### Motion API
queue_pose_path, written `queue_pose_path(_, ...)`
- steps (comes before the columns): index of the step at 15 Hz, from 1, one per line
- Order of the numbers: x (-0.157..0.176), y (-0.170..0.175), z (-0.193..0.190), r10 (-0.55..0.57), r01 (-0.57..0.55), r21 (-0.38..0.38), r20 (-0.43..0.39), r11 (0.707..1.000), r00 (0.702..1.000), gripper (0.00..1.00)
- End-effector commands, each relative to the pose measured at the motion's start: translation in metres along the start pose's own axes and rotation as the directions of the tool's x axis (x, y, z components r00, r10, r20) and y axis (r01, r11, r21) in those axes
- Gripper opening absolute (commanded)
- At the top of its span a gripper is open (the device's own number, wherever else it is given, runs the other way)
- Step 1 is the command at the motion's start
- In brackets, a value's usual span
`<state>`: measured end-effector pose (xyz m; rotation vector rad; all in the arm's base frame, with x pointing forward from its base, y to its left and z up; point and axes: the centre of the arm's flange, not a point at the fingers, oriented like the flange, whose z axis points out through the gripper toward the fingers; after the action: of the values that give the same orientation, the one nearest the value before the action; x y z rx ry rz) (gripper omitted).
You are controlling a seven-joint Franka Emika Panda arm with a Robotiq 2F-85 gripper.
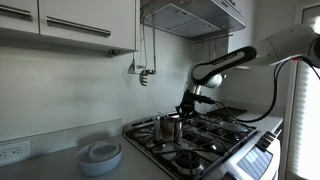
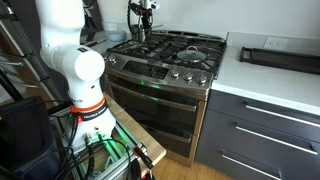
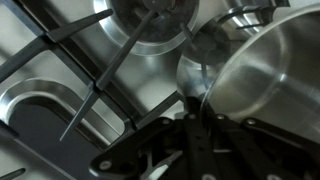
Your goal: Move the pot to the bottom left stove plate and then put the glass lid on the pot
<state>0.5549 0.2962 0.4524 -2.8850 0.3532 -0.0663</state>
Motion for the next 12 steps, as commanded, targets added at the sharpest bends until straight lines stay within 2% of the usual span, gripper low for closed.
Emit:
queue_pose_path(1, -0.018, 0.005, -0.014, -0.066, 0.063, -0.052, -0.055, 0.997, 0.996, 0.02)
queue_pose_path(7, -0.043, 0.004, -0.022, -0.086, 0.081, -0.054, -0.107, 0.995, 0.991, 0.02)
queue_pose_path(12, -0.062, 0.026, -0.027, -0.068, 0.059, -0.070, -0.139, 0.996, 0.988, 0.02)
